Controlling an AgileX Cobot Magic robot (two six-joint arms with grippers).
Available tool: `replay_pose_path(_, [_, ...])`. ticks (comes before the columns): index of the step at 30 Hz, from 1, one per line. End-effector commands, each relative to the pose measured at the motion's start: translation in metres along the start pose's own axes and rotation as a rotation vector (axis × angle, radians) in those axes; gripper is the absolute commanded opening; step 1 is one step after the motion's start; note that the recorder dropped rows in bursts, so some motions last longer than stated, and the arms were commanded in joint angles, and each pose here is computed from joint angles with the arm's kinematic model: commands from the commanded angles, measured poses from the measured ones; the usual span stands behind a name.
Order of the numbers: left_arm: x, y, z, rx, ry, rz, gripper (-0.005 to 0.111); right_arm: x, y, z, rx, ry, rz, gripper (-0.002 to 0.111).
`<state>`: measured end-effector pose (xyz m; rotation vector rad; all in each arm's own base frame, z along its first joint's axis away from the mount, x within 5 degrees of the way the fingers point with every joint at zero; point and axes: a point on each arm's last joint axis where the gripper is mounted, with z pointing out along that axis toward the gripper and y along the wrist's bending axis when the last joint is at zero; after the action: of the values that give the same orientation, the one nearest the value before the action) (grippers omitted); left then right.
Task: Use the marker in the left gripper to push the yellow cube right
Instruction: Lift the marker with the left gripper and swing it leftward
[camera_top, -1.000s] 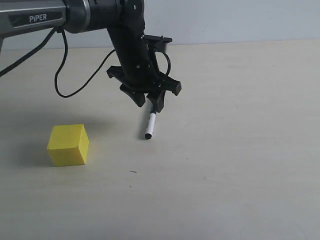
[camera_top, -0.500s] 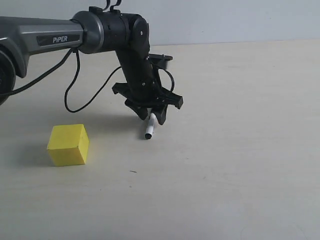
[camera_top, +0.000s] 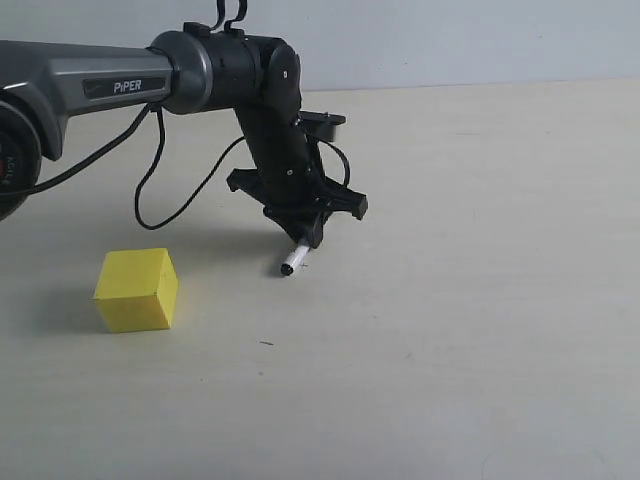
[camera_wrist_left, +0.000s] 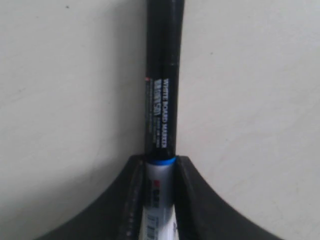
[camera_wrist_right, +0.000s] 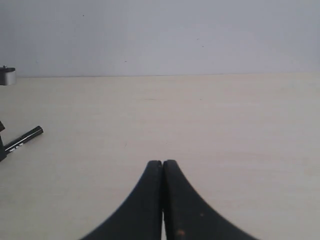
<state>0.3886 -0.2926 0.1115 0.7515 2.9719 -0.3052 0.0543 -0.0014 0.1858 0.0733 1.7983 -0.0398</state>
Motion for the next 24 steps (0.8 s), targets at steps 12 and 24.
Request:
replay_pose_path(12, [0.028, 0.014, -0.209, -0.375, -0.254, 0.215, 0.000, 0.000, 0.000, 0.000, -0.001, -0.010, -0.003, 0.000])
replay_pose_path(24, [0.099, 0.098, -0.306, -0.475, -0.382, -0.045, 0.000, 0.000, 0.000, 0.000, -0.001, -0.010, -0.003, 0.000])
